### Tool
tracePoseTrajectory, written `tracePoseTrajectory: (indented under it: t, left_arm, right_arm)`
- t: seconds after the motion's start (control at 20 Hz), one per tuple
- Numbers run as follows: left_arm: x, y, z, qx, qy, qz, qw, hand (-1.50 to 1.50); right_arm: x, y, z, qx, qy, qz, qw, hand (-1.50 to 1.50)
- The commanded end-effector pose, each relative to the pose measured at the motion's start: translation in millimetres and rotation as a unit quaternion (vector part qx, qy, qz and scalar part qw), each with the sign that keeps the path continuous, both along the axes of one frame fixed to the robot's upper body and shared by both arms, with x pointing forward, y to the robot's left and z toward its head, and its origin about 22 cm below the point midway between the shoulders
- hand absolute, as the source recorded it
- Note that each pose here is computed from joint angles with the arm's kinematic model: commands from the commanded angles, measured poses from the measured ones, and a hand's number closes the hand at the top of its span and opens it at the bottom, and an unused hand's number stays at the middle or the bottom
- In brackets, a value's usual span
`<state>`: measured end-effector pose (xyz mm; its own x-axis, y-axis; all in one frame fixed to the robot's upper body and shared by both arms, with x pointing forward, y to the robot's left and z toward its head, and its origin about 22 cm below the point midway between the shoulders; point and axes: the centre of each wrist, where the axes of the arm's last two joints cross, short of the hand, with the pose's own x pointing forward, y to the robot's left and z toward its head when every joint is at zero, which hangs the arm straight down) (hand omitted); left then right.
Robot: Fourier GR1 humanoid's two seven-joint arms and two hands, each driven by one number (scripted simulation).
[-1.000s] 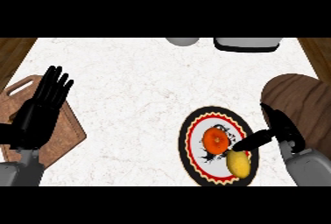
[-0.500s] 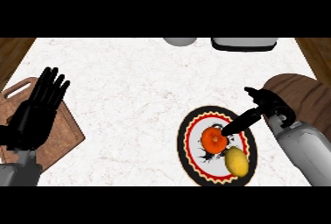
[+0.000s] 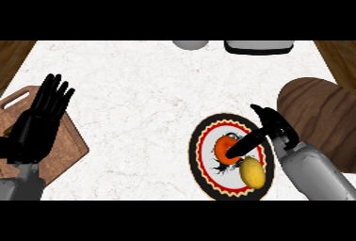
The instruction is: Pick the squash from the plate and place it in the bowl
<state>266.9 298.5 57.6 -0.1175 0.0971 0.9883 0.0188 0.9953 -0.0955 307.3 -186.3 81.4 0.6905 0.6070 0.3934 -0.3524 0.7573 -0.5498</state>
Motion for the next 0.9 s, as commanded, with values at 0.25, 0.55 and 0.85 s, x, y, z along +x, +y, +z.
tracePoseTrajectory:
  t: [0.25,0.55,0.85]
  left_arm:
    - [-12.2,-3,2,-0.002,-0.011,0.002,0.9999,0.0]
    - [13.5,13,9,0.007,-0.006,0.0,1.0,0.0]
    - [1.5,-5,7,0.001,0.002,0.001,1.0,0.0]
  right_arm:
    - [-27,21,-26,-0.068,0.022,-0.065,0.995,-1.5]
    - [-20,29,-44,-0.072,0.017,-0.056,0.996,-1.5]
    - [-17,27,-46,-0.07,0.043,-0.049,0.995,-1.5]
